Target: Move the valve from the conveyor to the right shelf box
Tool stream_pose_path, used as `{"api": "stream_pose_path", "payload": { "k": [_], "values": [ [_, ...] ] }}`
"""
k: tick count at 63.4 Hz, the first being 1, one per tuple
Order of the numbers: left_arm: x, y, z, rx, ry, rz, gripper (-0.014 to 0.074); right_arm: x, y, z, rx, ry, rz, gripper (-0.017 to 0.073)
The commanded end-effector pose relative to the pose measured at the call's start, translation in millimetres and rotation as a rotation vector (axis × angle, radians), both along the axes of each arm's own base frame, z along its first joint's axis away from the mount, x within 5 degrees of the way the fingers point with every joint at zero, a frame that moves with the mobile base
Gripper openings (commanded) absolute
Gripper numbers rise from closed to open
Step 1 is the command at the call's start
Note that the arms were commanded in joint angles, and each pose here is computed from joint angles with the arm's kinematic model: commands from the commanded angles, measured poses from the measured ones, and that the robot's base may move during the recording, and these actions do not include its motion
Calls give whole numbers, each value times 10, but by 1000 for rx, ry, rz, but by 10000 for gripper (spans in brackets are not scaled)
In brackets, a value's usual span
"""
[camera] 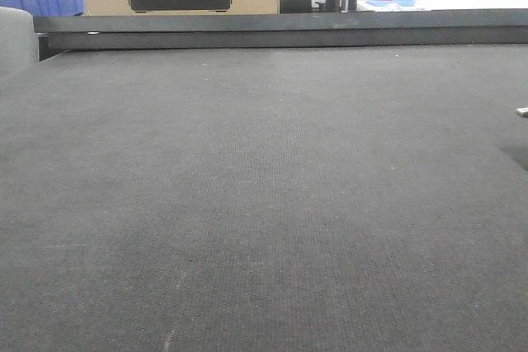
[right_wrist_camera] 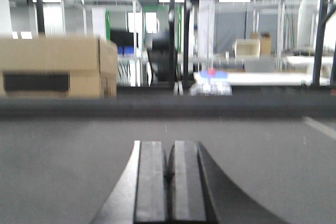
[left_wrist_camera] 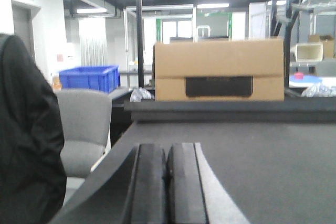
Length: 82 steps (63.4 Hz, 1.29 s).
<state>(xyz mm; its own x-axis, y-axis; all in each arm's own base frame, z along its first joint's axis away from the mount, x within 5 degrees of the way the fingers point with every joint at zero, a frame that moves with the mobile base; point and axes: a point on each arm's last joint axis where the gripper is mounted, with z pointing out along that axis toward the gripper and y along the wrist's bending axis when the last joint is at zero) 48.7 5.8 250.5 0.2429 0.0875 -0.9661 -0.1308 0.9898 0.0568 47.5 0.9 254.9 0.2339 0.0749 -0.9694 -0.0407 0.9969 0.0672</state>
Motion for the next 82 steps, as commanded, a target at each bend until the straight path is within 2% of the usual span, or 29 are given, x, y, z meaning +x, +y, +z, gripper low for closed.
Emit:
{"api": "stream_pose_path", "payload": {
  "k": [1,6,9,22,29,36,41,51,64,75,82],
  "values": [
    [-76,-10,275,-8,-4,-2,-109,-101,10,277,5,-14,16,-162],
    [-90,-14,452,-15,65,-5,-72,-149,22,445,-1,25,30,-141],
    [-82,-15,541,-21,116,-6,1,-155,30,533,-5,64,39,-85],
    [60,-1,870,-32,221,-8,451,1,41,811,-9,142,45,388],
    [171,7,970,-52,292,-15,590,142,36,801,-25,174,33,573],
    [278,-18,1042,-109,351,-62,599,290,39,809,-35,234,30,568],
    [329,-44,1065,-125,376,-100,599,421,49,867,-41,326,38,568],
    [422,-83,1095,-119,416,-147,599,816,82,1052,-59,589,66,568],
    [457,-120,1088,-112,432,-186,599,1326,105,1342,-98,850,84,568],
    [456,-128,1088,-110,433,-195,599,1711,112,1339,-177,1091,113,568],
    [456,-133,1088,-109,433,-199,599,1963,122,1210,-182,1202,126,568]
  ]
}}
